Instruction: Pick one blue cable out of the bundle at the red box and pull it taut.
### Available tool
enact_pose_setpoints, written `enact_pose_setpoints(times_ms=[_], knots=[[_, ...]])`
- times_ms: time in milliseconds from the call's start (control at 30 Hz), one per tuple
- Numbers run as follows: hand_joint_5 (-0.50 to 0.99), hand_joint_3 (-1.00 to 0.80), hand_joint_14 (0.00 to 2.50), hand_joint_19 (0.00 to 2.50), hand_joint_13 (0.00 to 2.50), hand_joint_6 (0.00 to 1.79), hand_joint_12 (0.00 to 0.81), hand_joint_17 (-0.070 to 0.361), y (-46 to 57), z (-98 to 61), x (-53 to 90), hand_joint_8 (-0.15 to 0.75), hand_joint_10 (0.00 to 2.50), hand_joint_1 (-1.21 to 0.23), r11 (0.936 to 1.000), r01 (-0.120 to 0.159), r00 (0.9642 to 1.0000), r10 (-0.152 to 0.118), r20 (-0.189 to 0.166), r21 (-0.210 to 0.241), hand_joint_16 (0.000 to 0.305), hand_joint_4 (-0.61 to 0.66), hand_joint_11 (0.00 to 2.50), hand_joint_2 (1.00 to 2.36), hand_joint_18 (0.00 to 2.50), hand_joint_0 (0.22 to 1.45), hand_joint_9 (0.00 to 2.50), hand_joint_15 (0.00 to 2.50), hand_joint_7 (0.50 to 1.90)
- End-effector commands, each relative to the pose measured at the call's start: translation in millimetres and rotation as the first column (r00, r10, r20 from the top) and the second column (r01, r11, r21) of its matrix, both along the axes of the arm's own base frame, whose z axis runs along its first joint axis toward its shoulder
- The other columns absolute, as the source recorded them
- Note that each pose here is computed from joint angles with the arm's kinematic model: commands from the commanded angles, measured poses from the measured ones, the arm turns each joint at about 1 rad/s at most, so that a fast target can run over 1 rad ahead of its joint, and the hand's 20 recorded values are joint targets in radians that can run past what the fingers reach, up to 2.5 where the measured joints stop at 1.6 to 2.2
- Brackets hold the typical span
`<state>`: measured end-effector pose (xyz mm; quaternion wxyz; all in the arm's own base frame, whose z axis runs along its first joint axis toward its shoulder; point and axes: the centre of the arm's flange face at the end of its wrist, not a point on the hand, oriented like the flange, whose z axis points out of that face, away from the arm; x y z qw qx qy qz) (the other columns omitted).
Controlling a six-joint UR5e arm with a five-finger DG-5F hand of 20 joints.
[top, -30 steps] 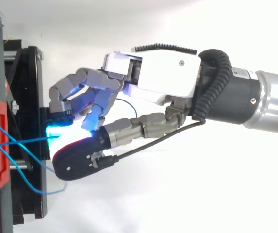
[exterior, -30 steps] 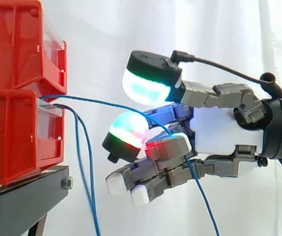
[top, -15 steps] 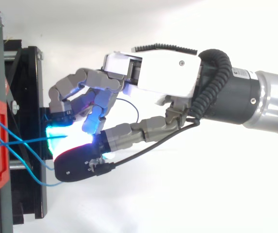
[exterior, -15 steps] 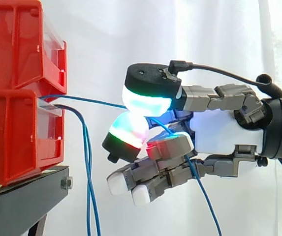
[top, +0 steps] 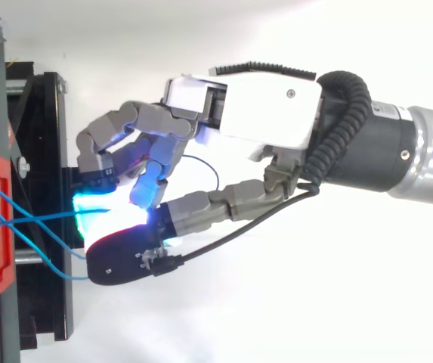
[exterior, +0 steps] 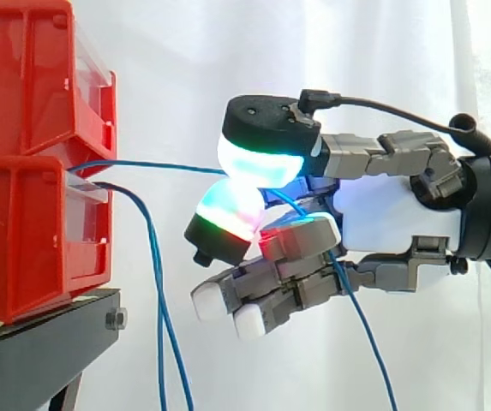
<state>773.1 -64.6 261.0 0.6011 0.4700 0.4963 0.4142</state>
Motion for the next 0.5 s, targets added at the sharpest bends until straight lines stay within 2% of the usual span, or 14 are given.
enact_pose_setpoints(times_ms=[0, 233, 367, 467], knots=[[-0.14, -0.13, 0.02, 0.48, 0.67, 0.86, 0.408, 0.128, -1.5, 5.5, -2.7, 0.344, 0.01, -0.85, 0.9999, 0.004, 0.9999, -0.005, -0.009, -0.013, 0.057, 0.17, 1.47, 1.02, 0.64, 0.63, 1.22, 0.47, 1.2], [-0.14, -0.17, 0.02, 0.47, 0.65, 0.87, 0.398, 0.125, -4.6, 12.2, -5.8, 0.342, 0.01, -0.86, 0.9991, 0.013, 0.9997, -0.014, -0.022, -0.04, 0.055, 0.16, 1.47, 1.02, 0.63, 0.64, 1.2, 0.47, 1.18], [-0.15, -0.2, 0.02, 0.48, 0.64, 0.87, 0.395, 0.124, -6.4, 12.8, -6.7, 0.344, 0.01, -0.87, 0.9984, 0.03, 0.9991, -0.032, -0.027, -0.049, 0.055, 0.16, 1.46, 1.02, 0.62, 0.65, 1.18, 0.47, 1.15], [-0.15, -0.26, 0.02, 0.47, 0.64, 0.86, 0.394, 0.124, -7.4, 18.6, -6.8, 0.344, 0.01, -0.87, 0.9972, 0.042, 0.9989, -0.043, -0.017, -0.061, 0.055, 0.18, 1.46, 1.02, 0.62, 0.66, 1.16, 0.47, 1.11]])
